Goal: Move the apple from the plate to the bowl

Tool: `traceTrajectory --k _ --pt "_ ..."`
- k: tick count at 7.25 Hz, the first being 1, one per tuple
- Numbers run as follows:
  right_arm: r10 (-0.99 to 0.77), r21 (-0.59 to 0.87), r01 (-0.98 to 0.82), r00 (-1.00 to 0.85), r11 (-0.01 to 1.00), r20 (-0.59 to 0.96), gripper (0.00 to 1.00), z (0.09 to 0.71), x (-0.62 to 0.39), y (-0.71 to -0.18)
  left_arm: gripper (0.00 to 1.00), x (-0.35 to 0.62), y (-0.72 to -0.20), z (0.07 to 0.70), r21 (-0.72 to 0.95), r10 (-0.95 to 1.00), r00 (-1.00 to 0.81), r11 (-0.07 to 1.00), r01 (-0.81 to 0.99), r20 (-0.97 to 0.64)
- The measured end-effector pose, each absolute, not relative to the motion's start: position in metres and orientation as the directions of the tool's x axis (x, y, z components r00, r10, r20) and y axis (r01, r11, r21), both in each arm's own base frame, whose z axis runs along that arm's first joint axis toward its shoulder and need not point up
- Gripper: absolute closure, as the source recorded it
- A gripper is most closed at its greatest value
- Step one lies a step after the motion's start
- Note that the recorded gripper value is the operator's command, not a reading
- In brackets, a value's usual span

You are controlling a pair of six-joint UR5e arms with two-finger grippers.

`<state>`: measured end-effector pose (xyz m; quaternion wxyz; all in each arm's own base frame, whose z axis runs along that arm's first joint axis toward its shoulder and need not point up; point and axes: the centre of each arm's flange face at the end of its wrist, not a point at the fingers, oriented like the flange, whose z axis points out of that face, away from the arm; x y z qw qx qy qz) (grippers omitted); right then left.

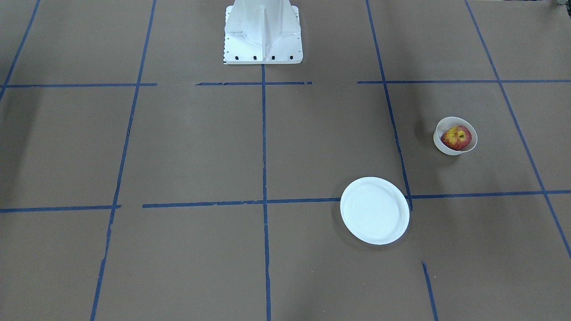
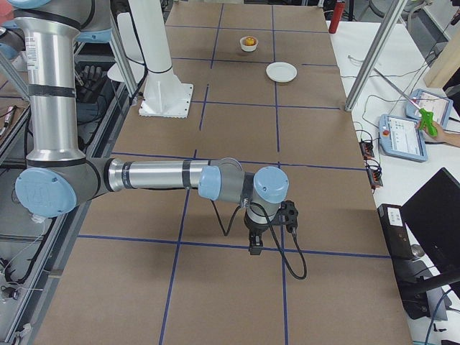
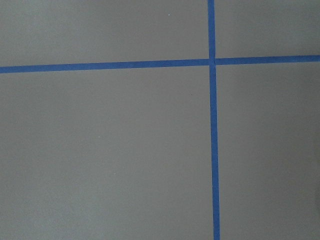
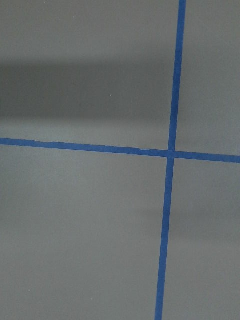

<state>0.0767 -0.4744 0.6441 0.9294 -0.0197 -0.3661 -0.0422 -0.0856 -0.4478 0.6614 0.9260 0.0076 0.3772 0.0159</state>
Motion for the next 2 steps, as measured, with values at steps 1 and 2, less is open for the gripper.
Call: traceTrajectory --k 1,2 --pt "-0.064 -0.006 0.093 0.728 0.996 0.682 0.0 0.644 0.0767 -0.4744 0.0 -0.0861 -0.4479 0.6612 0.026 0.035 0.715 0.999 -0.023 -0.698" --pt "-0.064 -0.006 0.093 0.728 0.996 0.682 0.0 0.6442 0.0767 -0.4742 0.0 -0.0864 -0.4479 0.6612 0.027 0.034 0.715 0.999 -0.022 -0.698"
